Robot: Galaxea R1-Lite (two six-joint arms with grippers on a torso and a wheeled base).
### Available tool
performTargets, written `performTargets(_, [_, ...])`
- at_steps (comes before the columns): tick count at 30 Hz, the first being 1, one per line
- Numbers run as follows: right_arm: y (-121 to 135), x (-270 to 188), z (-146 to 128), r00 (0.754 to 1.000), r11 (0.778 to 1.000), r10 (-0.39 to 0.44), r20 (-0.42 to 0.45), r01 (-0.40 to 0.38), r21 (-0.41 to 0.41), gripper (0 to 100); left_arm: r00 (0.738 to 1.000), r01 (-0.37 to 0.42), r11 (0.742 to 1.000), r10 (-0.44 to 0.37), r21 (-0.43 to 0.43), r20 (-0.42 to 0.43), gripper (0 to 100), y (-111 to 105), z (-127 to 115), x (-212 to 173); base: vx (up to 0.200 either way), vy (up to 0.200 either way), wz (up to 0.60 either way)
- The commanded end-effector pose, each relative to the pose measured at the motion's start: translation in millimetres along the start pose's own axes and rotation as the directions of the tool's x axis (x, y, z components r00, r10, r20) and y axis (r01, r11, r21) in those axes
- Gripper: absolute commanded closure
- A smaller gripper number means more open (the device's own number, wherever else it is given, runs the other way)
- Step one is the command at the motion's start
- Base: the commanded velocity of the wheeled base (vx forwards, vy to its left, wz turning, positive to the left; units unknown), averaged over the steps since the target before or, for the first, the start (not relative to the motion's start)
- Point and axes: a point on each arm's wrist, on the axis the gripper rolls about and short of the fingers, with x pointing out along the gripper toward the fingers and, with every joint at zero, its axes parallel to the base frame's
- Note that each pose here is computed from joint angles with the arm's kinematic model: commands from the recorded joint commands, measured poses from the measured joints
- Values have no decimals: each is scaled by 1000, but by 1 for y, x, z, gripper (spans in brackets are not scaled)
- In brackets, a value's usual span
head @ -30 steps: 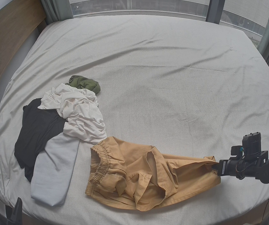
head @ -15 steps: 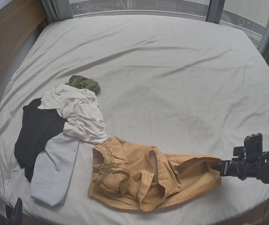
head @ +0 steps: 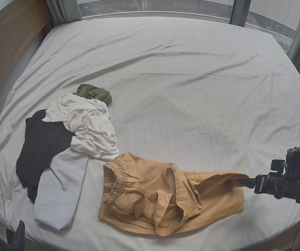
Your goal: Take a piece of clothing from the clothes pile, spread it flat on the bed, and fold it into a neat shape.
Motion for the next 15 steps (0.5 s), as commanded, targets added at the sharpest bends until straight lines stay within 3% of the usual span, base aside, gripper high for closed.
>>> performTargets(1, [25,-29,10,986,991,118,120,-110,-72,0,1000,0,1000,0,0,-5,0,0,-5,0,0,0,0])
performTargets(11, [68,-38,9,942,943,315,112,-298,-148,0,1000,6,1000,-6,13,-5,0,0,-5,0,0,0,0])
performTargets(12, [77,-37,11,930,928,353,106,-333,-165,0,1000,6,1000,-6,15,-5,0,0,-5,0,0,0,0])
performTargets(13, [77,-37,11,930,928,353,106,-333,-165,0,1000,6,1000,-6,15,-5,0,0,-5,0,0,0,0])
performTargets(15, [95,-35,12,904,896,420,84,-398,-198,0,1000,6,1000,-6,12,-5,0,0,-5,0,0,0,0])
